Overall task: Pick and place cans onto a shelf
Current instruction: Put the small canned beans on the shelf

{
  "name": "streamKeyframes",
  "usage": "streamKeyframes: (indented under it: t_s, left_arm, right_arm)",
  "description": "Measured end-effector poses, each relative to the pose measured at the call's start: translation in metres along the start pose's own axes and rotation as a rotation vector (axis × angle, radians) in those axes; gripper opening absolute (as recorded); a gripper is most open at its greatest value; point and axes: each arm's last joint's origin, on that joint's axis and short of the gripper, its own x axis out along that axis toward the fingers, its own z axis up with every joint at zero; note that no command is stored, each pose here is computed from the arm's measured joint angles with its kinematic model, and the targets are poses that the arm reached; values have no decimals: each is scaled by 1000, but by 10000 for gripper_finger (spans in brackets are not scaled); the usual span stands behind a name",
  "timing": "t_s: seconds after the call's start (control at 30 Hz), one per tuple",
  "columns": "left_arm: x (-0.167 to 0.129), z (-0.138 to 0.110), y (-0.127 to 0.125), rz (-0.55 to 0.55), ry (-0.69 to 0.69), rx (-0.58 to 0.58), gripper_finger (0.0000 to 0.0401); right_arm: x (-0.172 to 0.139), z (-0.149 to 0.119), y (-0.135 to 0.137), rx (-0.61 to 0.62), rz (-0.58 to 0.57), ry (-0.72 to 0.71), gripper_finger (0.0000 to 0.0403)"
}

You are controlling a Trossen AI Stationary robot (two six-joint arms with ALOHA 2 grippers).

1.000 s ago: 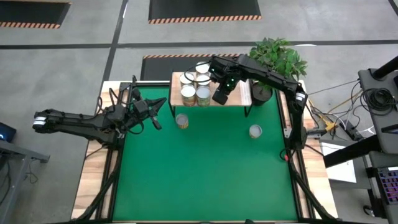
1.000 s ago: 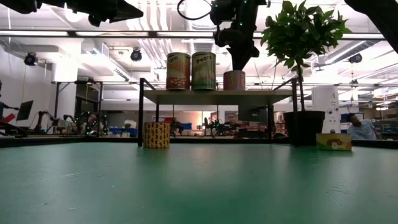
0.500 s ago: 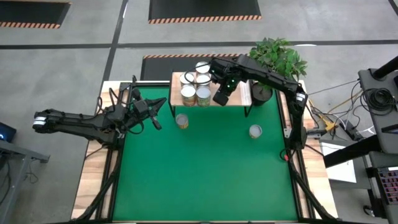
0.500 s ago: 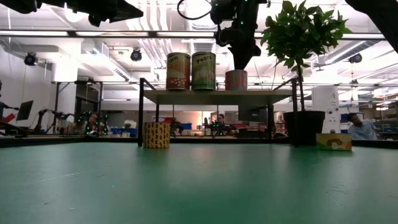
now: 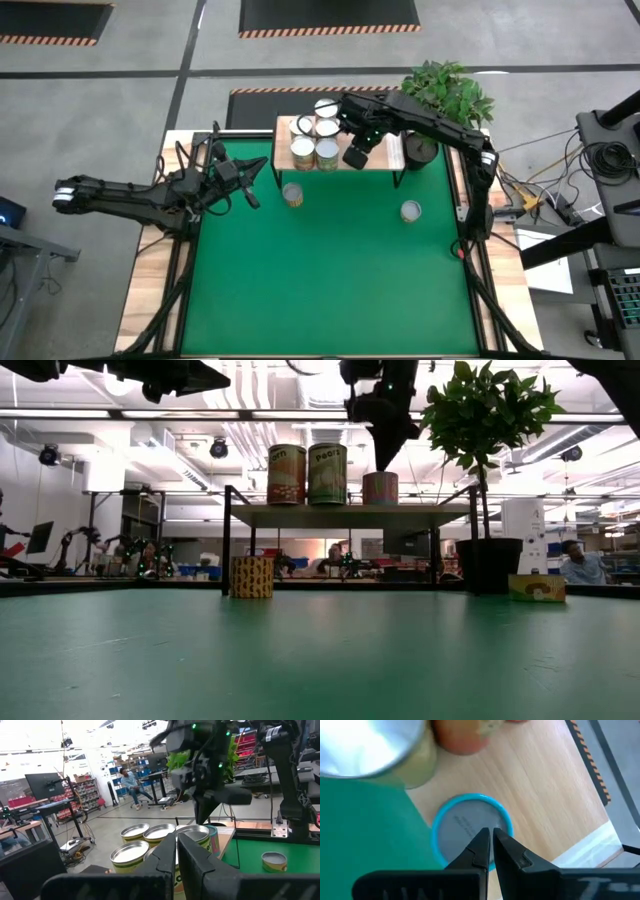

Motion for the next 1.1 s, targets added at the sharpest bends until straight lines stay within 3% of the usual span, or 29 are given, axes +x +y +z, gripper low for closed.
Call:
streamKeyframes:
  t_s: [0.23, 0.5, 0.87, 1.1]
  left_arm:
    - [0, 0, 0, 0, 1, 1, 0]
    - [0, 0, 0, 0, 1, -1, 0]
    - [0, 0, 0, -2, 0, -46, 0]
    - [-1, 0, -2, -14, 1, -86, 0]
  right_arm:
    - [-36, -11, 23, -11, 40, -109, 12]
    - [-64, -35, 88, -98, 141, -274, 12]
    - [-40, -85, 161, -165, 129, -321, 12]
    - [2, -119, 170, -188, 101, -160, 12]
